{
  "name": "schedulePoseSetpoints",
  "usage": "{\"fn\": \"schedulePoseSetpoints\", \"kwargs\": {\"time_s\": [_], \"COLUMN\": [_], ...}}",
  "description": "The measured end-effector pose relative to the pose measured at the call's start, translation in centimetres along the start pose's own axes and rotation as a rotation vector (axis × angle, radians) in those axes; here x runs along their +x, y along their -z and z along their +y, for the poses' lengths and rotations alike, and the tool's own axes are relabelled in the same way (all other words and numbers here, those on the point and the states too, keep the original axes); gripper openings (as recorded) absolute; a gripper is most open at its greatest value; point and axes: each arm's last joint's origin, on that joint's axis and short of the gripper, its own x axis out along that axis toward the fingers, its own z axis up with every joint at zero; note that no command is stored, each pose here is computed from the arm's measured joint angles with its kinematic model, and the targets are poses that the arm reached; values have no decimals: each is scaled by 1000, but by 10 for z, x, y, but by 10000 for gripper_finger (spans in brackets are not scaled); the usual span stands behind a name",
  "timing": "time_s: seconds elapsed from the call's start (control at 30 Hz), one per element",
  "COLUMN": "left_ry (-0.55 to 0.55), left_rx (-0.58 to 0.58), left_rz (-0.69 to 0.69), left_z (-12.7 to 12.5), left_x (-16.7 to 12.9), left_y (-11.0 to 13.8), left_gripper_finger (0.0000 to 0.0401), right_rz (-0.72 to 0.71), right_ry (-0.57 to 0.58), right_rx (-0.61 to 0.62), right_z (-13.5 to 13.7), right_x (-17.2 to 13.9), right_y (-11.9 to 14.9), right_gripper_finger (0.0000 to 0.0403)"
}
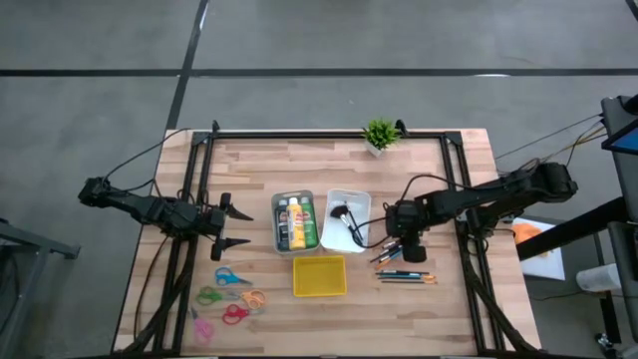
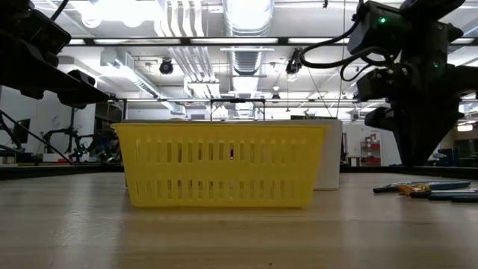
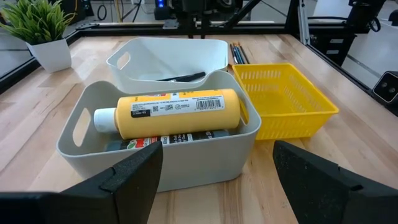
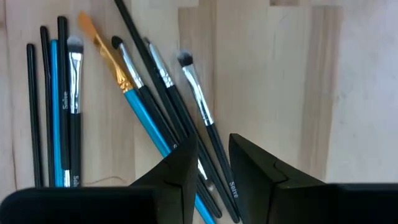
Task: Pick & Place Paint Supplies
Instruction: Put the silver paint brush into the white bin
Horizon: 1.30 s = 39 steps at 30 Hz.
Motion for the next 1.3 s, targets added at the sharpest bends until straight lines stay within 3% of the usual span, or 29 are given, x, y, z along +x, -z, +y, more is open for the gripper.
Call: {"fn": "schedulePoseSetpoints", "kwargs": {"time_s": [0.7, 1.3], "left_ry": [0, 0], "left_rx": [0, 0], "left_rz": [0, 0], "left_z": [0, 0], "left_x": [0, 0], "left_y": [0, 0], "left_gripper_finger": [306, 306], "right_rz": [-80, -94], "right_ry": [56, 112], "right_rx": [41, 86], "right_z": [-6, -8], "right_x": [29, 31], "right_y": [21, 22], "right_gripper_finger": [91, 76]}}
